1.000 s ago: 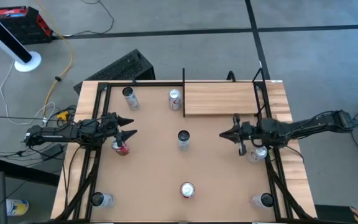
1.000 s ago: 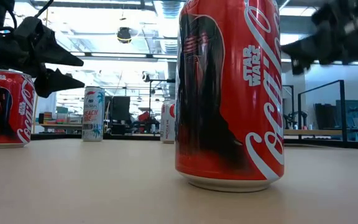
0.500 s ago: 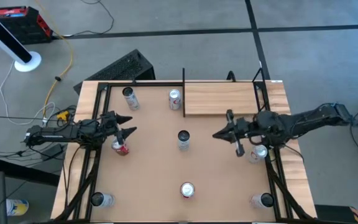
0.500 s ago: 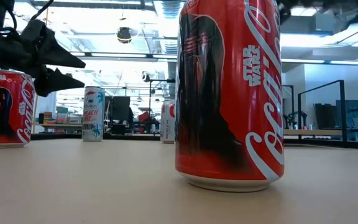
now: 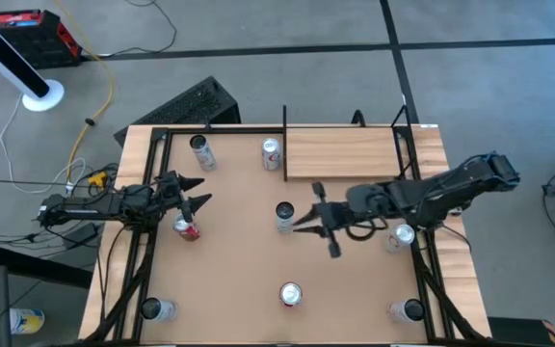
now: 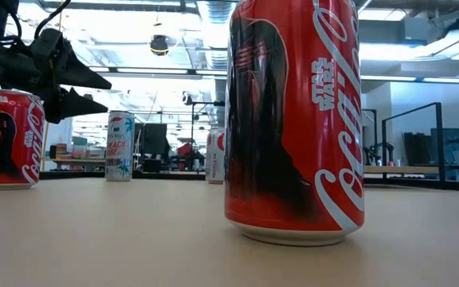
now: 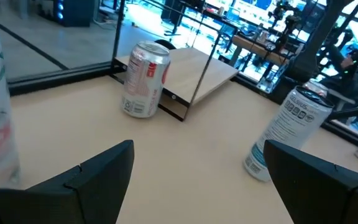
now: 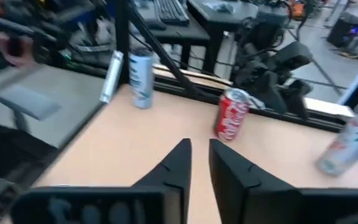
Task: Place canned beverage on shelf
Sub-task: Put the top white-blue soda can on the shelf
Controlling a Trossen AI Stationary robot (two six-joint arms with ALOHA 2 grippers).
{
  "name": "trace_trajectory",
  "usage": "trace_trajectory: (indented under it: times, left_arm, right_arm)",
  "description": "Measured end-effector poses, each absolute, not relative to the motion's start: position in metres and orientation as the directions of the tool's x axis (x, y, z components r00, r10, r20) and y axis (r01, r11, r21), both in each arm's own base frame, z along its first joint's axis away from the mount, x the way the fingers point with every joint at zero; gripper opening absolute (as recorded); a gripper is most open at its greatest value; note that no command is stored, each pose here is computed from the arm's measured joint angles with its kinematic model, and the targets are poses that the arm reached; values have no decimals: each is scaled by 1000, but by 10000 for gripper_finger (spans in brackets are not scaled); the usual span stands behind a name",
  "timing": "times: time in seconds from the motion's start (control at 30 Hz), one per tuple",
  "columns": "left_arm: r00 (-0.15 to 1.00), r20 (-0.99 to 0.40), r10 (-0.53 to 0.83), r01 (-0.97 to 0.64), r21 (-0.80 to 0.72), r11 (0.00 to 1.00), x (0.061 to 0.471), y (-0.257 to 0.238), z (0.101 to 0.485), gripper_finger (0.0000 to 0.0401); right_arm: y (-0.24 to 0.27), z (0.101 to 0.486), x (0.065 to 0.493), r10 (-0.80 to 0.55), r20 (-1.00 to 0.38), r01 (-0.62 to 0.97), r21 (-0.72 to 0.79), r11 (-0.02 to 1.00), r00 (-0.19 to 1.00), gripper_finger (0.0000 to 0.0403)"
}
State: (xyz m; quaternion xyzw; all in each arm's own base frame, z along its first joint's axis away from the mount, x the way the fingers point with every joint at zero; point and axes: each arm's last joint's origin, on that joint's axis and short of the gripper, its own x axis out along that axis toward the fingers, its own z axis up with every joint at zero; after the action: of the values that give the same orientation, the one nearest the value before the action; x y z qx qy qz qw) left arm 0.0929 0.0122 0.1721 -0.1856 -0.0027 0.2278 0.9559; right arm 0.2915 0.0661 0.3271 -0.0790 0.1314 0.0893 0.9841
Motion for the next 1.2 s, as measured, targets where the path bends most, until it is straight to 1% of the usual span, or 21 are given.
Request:
trace_trajectory:
  times: [0.07,0.2,0.3,0.4,0.5,0.6,0.77,0.97,1.1,1.2]
  left_arm:
    - [910,-81,407,-408,-360,839,93,11,172,343]
    - [912,-81,403,-404,-356,843,93,11,172,343]
    - [915,-83,395,-396,-374,839,93,11,172,343]
    - [930,-84,359,-362,-389,847,94,10,172,343]
    - [940,-79,331,-334,-401,853,94,9,172,343]
    - [948,-71,311,-312,-412,856,95,9,173,343]
    - [951,-65,302,-300,-421,856,95,8,173,343]
    - [962,-54,269,-268,-392,880,95,6,174,343]
    - [961,-8,278,-266,-312,912,95,6,179,343]
    - [954,64,291,-274,-194,942,95,7,186,343]
  right_arm:
    - [63,334,301,121,-275,-166,-147,975,954,113]
    - [57,341,318,74,-295,-122,-145,982,953,166]
    - [53,340,327,52,-361,-100,-115,988,931,211]
    - [50,337,334,35,-445,-74,-71,995,895,254]
    - [49,335,340,25,-508,-62,-57,996,861,288]
    - [50,335,342,21,-564,-71,-66,995,825,313]
    - [51,333,340,15,-638,-80,-74,994,770,332]
    - [50,334,340,14,-637,-89,-86,992,771,332]
    - [48,334,340,8,-639,-135,-150,979,769,330]
    - [43,334,341,-3,-638,-159,-197,967,770,330]
